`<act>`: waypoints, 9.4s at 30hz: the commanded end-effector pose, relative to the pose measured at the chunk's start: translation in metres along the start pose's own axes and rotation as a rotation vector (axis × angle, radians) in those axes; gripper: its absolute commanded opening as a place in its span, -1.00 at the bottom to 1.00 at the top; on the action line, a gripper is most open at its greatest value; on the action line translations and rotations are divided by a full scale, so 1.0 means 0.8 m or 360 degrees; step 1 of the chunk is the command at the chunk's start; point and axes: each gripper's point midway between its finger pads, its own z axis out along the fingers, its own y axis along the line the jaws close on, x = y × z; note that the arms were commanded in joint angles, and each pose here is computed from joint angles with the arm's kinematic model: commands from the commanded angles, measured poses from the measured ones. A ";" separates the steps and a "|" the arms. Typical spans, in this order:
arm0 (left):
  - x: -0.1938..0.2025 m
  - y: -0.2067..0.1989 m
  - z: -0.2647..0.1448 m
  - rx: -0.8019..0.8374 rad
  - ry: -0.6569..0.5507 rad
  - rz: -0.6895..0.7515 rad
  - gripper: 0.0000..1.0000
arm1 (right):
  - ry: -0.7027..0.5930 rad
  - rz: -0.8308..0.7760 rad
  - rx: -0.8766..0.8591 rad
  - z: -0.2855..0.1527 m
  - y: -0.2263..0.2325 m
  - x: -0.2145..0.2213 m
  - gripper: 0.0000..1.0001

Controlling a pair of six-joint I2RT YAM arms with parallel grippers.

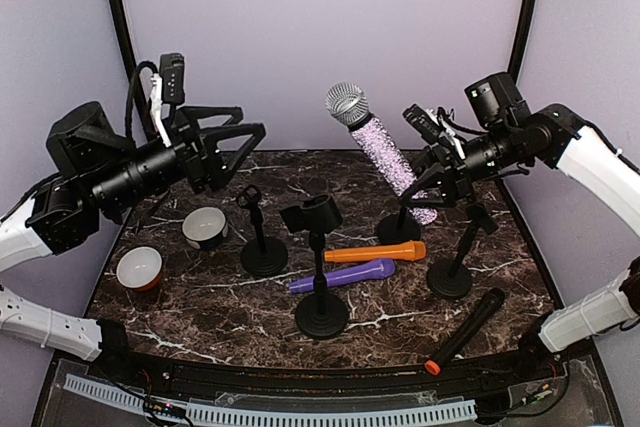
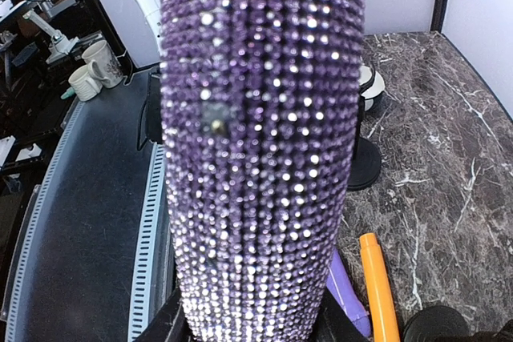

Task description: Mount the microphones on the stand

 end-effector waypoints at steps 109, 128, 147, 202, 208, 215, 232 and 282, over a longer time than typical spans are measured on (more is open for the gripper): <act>0.121 -0.003 0.000 0.0707 0.0351 0.0296 0.98 | 0.0071 -0.0039 -0.0035 0.007 -0.008 0.024 -1.00; 0.152 0.008 0.029 0.1122 0.0300 0.0080 0.80 | 0.0056 -0.0004 -0.0074 0.013 -0.011 0.025 -1.00; 0.181 0.004 0.028 0.1055 0.0216 0.0000 0.70 | 0.0051 0.0021 -0.0105 0.019 -0.015 0.024 -1.00; 0.192 -0.019 0.056 0.0891 0.0166 -0.0132 -1.00 | 0.0058 0.0047 -0.0108 0.075 0.011 0.022 -1.00; 0.194 -0.019 0.059 0.0886 0.0160 -0.0142 -1.00 | 0.0063 0.0075 -0.0113 0.086 0.009 0.029 -1.00; 0.196 -0.020 0.059 0.0895 0.0160 -0.0156 -0.89 | 0.0052 0.0084 -0.0130 0.092 0.008 0.023 -1.00; 0.187 -0.016 0.050 0.0822 0.0161 -0.0117 0.37 | 0.0043 0.0085 -0.0147 0.092 0.010 0.024 -1.00; 0.127 0.084 -0.085 -0.0222 0.0361 0.0065 0.98 | -0.0589 -0.0178 0.0757 0.059 -0.285 -0.199 -1.00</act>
